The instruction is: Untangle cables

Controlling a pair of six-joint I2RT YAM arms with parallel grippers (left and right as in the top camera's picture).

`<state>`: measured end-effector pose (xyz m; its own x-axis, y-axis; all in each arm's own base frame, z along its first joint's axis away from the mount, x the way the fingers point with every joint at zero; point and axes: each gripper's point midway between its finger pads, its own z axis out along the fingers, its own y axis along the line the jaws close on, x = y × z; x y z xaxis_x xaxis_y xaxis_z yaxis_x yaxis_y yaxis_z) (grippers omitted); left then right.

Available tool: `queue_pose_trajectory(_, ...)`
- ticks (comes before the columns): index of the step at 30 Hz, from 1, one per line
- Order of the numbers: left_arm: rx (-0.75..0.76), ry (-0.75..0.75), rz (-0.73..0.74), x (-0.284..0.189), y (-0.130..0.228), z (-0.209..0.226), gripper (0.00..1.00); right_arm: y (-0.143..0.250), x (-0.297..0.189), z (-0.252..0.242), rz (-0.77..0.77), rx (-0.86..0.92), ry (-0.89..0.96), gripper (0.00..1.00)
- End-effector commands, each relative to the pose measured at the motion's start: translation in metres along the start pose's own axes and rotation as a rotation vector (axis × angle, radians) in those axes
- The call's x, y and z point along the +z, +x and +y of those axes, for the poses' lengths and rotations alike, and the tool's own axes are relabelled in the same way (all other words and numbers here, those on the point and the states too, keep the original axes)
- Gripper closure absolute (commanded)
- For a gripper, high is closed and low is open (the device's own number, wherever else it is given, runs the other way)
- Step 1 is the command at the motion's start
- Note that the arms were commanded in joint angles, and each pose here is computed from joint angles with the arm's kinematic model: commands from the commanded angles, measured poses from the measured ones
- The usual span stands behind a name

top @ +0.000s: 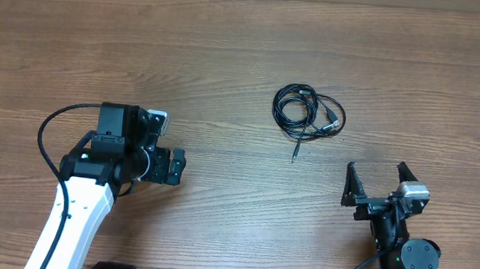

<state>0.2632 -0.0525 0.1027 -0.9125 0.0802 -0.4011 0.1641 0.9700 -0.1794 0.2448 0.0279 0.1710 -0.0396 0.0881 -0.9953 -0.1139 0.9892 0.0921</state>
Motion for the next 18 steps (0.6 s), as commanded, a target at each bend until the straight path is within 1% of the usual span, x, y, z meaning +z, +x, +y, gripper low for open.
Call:
queue_pose_trajectory(1, -0.007, 0.000, -0.031, -0.0048, -0.0113, -0.0024, 0.00, 0.0010, 0.0001, -0.0023, -0.007, -0.005, 0.011, 0.00)
queue_pose_trajectory(18, 0.000, 0.002, -0.066, -0.0052, -0.0201, -0.0028, 0.00, 0.0010, 0.0001, -0.0023, -0.007, -0.005, 0.011, 0.00)
